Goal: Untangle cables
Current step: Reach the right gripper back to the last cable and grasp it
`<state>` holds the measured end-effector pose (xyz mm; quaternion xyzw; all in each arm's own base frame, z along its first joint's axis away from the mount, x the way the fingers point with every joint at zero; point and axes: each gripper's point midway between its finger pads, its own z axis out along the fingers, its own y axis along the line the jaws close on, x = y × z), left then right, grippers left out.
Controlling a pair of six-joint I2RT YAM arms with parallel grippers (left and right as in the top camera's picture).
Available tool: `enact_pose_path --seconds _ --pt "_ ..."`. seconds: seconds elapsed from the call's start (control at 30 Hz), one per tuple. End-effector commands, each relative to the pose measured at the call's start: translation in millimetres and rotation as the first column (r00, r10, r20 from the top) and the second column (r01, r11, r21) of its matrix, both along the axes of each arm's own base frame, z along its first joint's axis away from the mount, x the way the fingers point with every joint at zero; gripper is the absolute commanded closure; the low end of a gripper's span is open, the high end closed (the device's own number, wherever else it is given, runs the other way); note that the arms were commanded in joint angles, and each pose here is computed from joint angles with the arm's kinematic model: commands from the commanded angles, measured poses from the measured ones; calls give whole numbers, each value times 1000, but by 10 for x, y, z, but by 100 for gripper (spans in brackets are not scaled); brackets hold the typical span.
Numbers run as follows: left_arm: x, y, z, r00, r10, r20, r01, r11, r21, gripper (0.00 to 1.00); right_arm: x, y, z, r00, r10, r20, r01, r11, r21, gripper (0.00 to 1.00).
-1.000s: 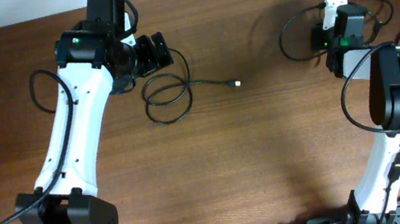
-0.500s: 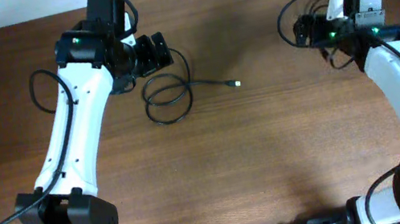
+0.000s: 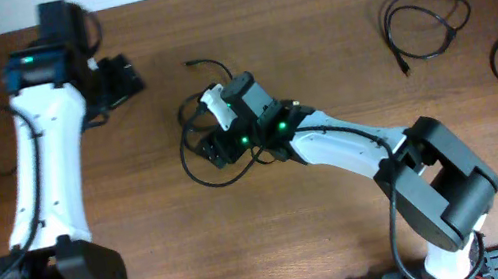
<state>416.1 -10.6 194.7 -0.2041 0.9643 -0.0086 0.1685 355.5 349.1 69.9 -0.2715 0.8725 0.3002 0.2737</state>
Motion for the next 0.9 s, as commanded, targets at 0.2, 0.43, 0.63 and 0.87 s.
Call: enact_pose_path --seconds 0.2,0.43,0.63,0.87 --pt "-518 1028 117 942 321 -100 -330 940 -83 1 355 361 -446 994 109 -12 -110 992 -67 36" --pt "-518 1028 116 942 322 -100 -330 940 -82 1 348 282 -920 986 143 85 -113 949 -293 43" --pt "-518 1028 116 942 322 -100 -330 940 -82 1 -153 306 -773 979 200 -34 -193 866 -461 71" --pt "-518 1028 116 942 322 -100 -330 940 -82 1 -621 92 -716 903 361 -235 -430 733 -527 27"
